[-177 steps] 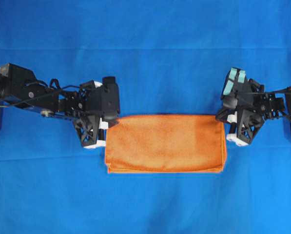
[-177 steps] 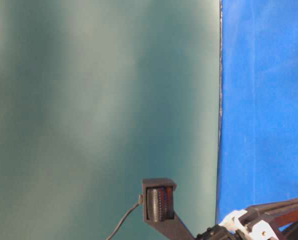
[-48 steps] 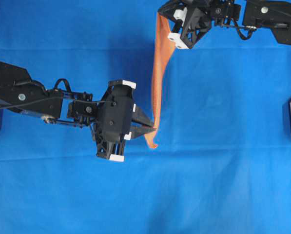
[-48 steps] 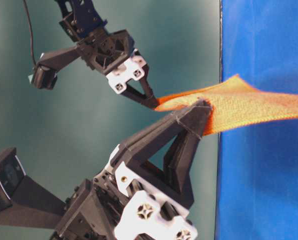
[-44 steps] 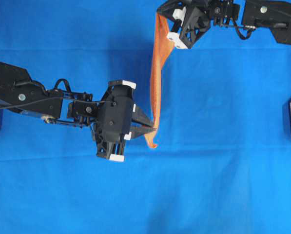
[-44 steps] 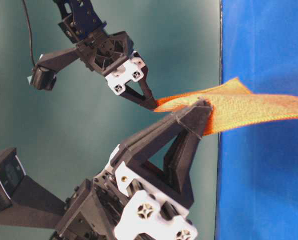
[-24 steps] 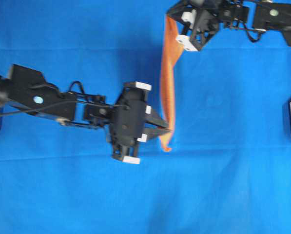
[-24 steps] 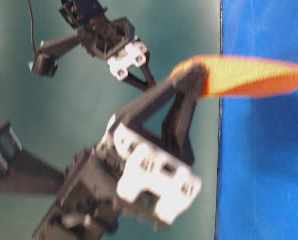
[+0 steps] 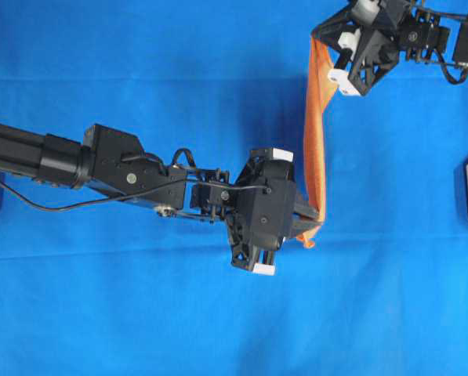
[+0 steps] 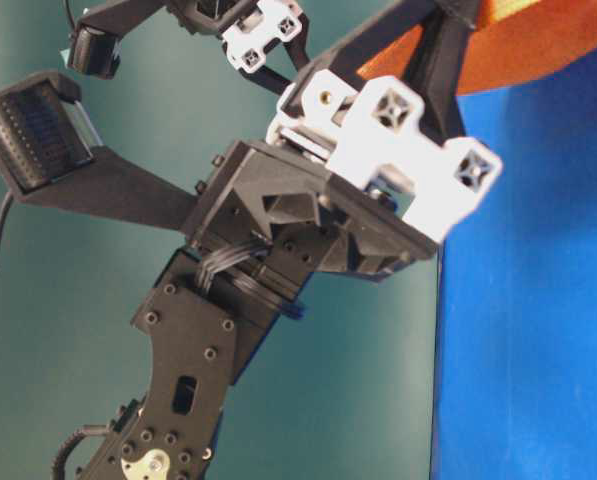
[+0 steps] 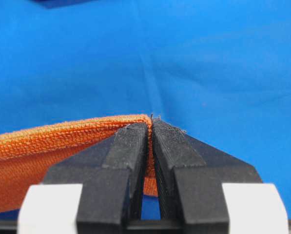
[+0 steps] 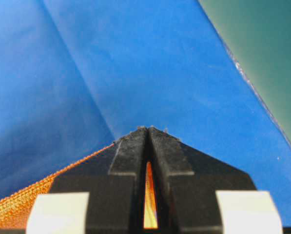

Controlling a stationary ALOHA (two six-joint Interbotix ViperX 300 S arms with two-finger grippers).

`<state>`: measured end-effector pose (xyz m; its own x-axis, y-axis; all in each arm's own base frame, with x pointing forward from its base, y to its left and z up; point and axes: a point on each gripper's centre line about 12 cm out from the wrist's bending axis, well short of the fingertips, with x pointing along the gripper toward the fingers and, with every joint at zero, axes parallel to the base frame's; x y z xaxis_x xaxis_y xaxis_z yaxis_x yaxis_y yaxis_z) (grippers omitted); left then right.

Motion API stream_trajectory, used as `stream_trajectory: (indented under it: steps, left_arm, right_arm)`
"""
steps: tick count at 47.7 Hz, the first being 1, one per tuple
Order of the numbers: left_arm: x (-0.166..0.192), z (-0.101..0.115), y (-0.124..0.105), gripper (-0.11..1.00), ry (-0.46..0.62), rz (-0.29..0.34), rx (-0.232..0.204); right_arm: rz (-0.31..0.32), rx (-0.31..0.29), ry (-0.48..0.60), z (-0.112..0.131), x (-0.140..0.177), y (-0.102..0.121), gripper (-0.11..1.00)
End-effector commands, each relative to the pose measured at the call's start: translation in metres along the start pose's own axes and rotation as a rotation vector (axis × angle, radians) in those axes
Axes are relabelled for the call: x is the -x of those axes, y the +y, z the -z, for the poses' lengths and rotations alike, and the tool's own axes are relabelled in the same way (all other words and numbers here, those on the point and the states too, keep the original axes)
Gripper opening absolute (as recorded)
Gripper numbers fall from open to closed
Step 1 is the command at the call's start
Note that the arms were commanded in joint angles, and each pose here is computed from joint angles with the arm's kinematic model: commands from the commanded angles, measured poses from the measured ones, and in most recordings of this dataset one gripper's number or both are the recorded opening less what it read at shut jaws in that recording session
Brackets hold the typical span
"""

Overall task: Fold the orange towel.
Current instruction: 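Lower the vertical strip onto the table and open both grippers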

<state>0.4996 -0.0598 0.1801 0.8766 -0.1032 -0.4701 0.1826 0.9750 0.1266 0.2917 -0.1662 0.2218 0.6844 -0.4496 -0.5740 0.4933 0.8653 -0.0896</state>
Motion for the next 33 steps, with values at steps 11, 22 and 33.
stream_trajectory:
  steps: [11, 22, 33]
  left_arm:
    - [0.030, 0.011, -0.046, 0.02, -0.027, 0.078, 0.018]
    - [0.055, 0.046, -0.051, 0.02, 0.022, 0.088, 0.083]
    - [0.068, 0.066, -0.060, 0.02, 0.044, 0.104, 0.104]
  right_arm:
    - [-0.028, 0.001, -0.034, -0.014, -0.023, 0.004, 0.02]
    - [-0.078, 0.027, -0.013, -0.020, -0.060, 0.024, 0.02]
    - [-0.115, 0.048, -0.012, -0.025, -0.084, 0.042, 0.02]
